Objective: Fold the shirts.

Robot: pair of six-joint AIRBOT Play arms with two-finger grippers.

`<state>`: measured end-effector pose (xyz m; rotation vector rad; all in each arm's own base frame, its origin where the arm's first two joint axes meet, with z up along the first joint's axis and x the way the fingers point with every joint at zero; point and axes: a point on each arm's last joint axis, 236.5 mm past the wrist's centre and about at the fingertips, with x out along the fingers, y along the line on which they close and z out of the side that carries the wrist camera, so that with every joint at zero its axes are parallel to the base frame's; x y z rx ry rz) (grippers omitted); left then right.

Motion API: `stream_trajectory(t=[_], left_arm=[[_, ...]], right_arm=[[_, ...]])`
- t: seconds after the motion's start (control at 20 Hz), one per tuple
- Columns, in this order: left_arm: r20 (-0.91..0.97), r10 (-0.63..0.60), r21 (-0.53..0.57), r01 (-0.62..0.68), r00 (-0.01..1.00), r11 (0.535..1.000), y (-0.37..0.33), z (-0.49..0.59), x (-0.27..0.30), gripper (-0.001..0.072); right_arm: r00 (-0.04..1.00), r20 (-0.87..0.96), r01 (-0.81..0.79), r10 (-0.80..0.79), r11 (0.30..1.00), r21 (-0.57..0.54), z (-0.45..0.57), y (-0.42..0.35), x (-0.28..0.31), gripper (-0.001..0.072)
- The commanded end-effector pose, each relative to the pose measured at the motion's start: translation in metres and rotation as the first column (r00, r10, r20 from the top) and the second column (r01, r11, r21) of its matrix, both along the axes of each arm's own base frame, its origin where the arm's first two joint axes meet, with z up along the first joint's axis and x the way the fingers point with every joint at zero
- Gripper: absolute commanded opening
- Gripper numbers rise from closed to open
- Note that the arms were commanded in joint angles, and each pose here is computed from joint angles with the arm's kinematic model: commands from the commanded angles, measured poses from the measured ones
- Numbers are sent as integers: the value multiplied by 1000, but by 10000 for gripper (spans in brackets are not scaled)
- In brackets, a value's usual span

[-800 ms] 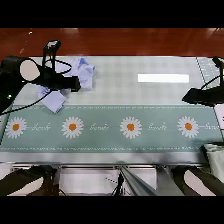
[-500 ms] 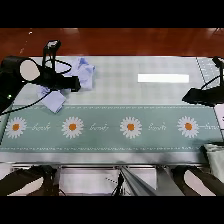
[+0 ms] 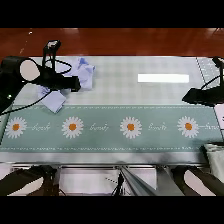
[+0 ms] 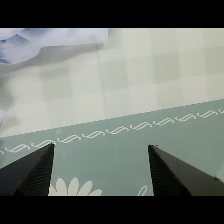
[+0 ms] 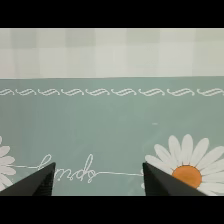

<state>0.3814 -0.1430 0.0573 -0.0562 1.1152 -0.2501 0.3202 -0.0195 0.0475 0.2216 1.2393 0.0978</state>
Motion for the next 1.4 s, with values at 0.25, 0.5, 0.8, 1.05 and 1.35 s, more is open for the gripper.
stream_trajectory(t=[0.25,0.5,0.8,1.05,1.35], left_arm=[[-2,0,-11,0,1000,1000,-2,1,0,718],[73,9,-26,-7,997,1000,-5,9,15,719],[91,11,-27,-9,996,1000,-4,11,19,718],[139,37,96,-51,990,994,50,12,36,720],[64,494,-106,-486,867,867,183,14,45,720]], right_arm=[[999,32,11,-11,1000,-3,2,-2,8,624],[997,75,25,-24,1000,-14,5,-5,18,624],[996,84,27,-25,999,-19,6,-7,20,623],[997,78,26,-24,999,-28,5,-9,18,622],[997,80,26,-24,999,-28,5,-8,19,607]])
